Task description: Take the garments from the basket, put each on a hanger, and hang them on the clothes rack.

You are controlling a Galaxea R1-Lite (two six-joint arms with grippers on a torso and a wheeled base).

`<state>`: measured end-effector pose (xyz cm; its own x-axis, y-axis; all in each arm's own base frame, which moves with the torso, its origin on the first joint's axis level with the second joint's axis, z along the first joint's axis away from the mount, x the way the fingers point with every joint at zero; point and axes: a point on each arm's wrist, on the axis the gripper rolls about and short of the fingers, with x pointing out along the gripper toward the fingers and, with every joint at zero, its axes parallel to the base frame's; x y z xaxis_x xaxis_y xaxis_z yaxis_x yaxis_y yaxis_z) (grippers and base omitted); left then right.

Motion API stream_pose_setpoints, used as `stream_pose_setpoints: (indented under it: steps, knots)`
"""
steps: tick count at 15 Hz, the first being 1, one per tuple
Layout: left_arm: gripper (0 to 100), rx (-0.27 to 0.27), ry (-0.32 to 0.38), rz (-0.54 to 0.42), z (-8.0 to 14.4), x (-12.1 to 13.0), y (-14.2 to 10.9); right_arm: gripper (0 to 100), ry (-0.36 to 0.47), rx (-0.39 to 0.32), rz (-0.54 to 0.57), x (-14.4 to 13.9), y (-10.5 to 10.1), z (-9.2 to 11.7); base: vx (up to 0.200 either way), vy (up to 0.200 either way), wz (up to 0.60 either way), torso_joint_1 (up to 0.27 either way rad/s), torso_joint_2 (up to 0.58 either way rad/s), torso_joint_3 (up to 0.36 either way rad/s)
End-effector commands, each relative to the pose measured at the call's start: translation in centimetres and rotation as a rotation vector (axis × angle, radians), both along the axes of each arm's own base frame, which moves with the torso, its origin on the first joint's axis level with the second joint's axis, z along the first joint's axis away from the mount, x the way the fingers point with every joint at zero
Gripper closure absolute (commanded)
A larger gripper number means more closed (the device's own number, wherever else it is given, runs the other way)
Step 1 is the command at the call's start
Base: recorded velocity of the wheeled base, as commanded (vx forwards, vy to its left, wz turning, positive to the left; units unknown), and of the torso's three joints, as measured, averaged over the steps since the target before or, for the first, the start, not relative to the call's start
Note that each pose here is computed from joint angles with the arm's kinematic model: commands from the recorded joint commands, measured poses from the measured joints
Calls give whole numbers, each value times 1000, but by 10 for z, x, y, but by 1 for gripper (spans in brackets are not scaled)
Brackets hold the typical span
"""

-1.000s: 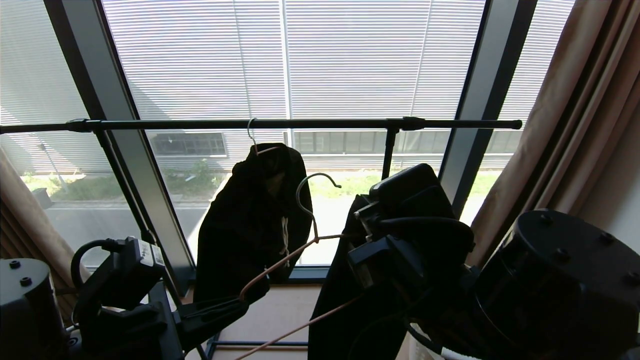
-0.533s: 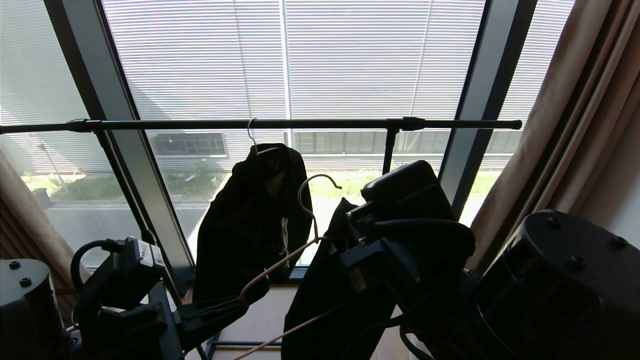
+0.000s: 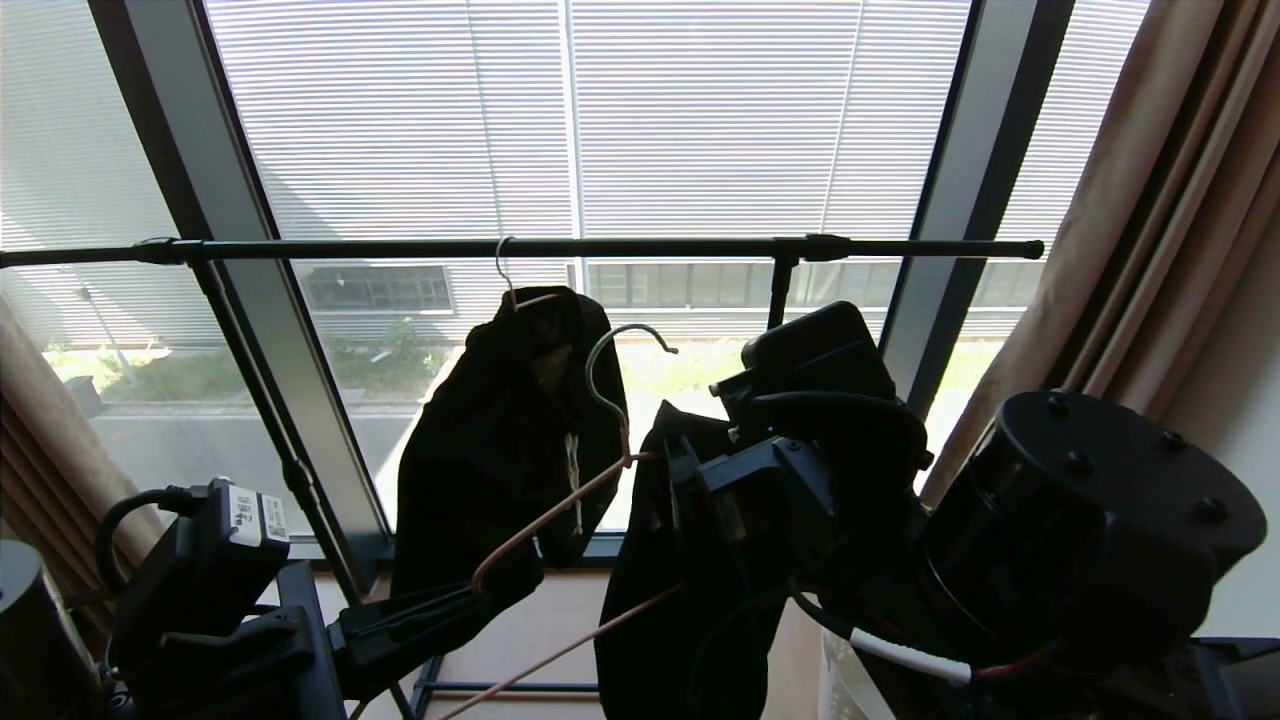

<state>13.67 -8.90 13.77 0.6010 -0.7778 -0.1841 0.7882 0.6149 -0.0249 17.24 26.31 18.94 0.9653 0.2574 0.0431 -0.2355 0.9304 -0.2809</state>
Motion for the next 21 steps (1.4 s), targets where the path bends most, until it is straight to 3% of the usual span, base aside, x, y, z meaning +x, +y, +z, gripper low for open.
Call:
stream_pose_setpoints:
  steps: [1,8,12,14,16,19,20,21]
  knots:
    - [100,0,0,4,0,2,0,0,8,-15,4,-2,-1,-4,0,0,0,0,0,0]
    - [100,-18,-32,61,-3,15,4,0,4,-8,39,-16,-5,0,0,0,0,0,0,0]
    - [100,-24,-41,69,-3,13,6,0,12,-33,50,-22,-17,-1,0,0,0,0,0,0]
    - [100,-29,-52,62,-5,9,7,0,19,-68,80,-12,-42,12,0,0,0,0,0,0]
    - [100,-34,-51,32,-7,8,10,0,121,-168,164,4,-83,23,0,0,0,0,0,0]
    - [100,-35,-44,-5,-9,5,12,0,296,-228,341,16,-136,51,0,0,0,0,0,0]
    - [100,-32,-41,-7,-10,5,12,0,321,-245,390,17,-144,54,0,0,0,0,0,0]
    - [100,-27,-37,-13,-12,3,12,0,347,-315,484,22,-157,58,0,0,0,0,0,0]
